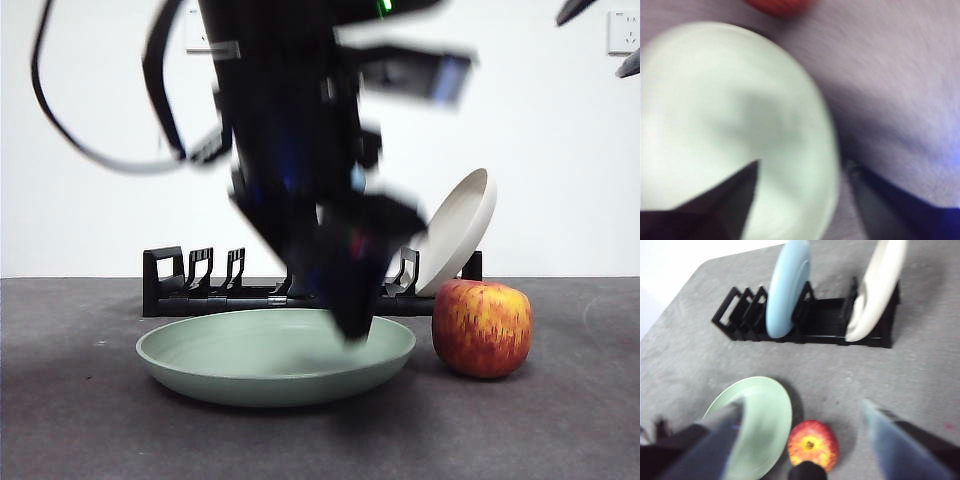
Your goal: Take the green plate from the plate rack,put the plate on the table,take the apple from the table,put the apple in the plate
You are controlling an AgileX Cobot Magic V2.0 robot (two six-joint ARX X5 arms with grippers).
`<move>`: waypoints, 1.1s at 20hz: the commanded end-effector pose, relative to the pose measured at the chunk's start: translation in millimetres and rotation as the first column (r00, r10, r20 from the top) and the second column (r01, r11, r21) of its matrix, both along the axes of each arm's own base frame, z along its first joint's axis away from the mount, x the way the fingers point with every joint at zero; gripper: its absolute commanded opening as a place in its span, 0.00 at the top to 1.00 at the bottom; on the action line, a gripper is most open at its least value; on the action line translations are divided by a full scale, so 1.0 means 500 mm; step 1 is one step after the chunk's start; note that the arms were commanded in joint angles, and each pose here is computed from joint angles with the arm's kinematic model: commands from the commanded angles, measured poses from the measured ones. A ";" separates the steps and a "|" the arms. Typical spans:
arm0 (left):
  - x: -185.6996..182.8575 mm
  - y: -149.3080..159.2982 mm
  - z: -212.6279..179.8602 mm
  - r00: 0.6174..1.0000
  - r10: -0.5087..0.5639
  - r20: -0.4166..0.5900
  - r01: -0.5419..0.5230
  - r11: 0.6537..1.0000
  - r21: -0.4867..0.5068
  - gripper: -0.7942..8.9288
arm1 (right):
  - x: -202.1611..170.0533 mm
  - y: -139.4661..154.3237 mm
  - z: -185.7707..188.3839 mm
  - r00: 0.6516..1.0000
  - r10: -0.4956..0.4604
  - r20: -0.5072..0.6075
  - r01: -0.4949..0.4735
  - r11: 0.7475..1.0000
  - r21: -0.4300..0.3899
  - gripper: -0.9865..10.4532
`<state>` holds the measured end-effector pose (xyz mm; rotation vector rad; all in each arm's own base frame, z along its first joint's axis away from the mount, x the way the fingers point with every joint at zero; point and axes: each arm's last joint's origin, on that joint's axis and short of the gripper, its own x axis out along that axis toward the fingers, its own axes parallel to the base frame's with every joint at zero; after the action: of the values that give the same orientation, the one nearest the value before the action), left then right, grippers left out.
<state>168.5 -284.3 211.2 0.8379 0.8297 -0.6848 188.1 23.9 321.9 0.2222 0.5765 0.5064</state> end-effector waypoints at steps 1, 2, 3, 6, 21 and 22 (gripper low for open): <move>-0.006 0.022 0.103 0.996 0.058 0.064 -0.046 0.984 -0.174 0.47 | 0.006 0.011 0.005 1.000 0.030 0.003 -0.030 1.000 -0.006 0.42; -0.013 0.038 0.151 0.993 0.071 0.096 -0.046 0.969 -0.245 0.47 | 0.009 0.016 0.007 0.999 0.043 -0.007 -0.043 0.999 -0.008 0.42; -0.021 0.059 0.199 0.988 0.089 0.129 -0.043 0.947 -0.318 0.47 | 0.014 0.023 0.007 0.998 0.057 -0.026 -0.058 0.998 -0.012 0.42; -0.048 0.143 0.333 0.960 0.164 0.227 -0.027 0.861 -0.508 0.47 | 0.037 0.054 -0.003 0.988 0.091 -0.127 -0.101 0.992 -0.073 0.42; -0.210 0.485 0.516 0.677 0.624 0.390 -0.092 0.598 -0.796 0.47 | 0.184 0.220 -0.235 0.883 0.065 -0.465 -0.280 0.867 -0.412 0.42; -0.210 0.486 0.513 0.670 0.631 0.390 -0.108 0.604 -0.790 0.47 | 0.187 0.226 -0.251 0.873 0.065 -0.484 -0.294 0.861 -0.415 0.42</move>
<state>62.7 -41.3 468.6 0.0843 0.0348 -0.2215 280.6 135.0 199.3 -0.1923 1.1723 0.4750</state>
